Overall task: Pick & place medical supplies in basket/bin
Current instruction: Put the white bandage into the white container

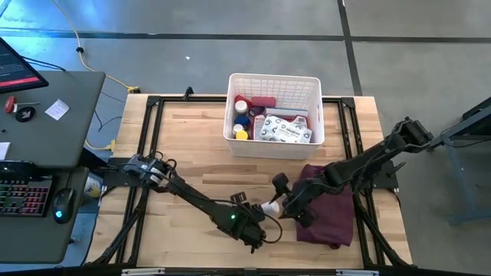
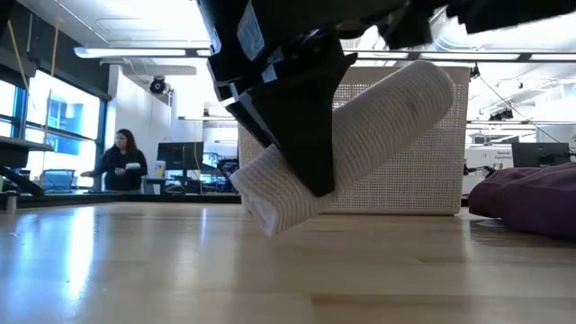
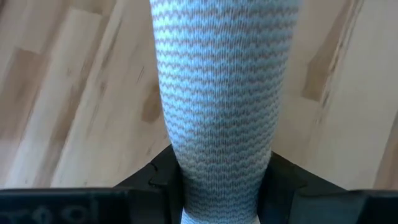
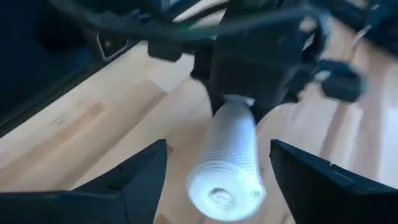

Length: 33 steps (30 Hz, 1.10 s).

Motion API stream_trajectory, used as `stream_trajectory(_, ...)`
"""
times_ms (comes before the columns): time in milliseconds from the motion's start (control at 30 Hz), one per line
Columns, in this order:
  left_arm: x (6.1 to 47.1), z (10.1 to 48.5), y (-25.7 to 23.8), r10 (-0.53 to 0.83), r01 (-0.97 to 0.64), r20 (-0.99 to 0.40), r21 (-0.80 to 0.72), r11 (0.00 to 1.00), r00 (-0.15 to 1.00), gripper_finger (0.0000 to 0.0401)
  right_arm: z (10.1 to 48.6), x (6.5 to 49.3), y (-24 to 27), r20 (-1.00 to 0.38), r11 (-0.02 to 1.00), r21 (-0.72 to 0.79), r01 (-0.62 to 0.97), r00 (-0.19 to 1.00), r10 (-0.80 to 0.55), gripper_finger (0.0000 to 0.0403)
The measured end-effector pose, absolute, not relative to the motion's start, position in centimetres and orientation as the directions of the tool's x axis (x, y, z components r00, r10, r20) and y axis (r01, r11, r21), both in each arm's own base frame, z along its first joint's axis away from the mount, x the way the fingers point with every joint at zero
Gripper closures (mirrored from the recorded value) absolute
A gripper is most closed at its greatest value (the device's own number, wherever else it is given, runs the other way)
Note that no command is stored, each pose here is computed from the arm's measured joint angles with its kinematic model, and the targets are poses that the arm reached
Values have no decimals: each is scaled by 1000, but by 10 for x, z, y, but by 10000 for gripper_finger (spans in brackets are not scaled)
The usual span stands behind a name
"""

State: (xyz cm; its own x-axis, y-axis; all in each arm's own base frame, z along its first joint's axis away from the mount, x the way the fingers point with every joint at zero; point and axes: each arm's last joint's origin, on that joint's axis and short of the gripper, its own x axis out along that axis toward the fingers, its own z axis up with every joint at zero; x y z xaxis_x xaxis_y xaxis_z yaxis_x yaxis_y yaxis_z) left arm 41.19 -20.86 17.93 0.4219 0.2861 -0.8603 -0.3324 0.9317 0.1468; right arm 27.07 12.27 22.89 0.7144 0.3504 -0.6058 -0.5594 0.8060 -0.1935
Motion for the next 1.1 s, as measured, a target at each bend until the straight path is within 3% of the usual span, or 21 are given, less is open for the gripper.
stream_trajectory(733, 417, 189, -212, 324, -352, -788, 145, 925, 524, 222, 207, 283, 108, -685, 856, -135, -499, 671, 283, 115)
stream_trajectory(1100, 415, 200, -214, 325, -357, -767, 134, 924, 554, 222, 209, 284, 109, -669, 849, -120, -514, 674, 313, 175)
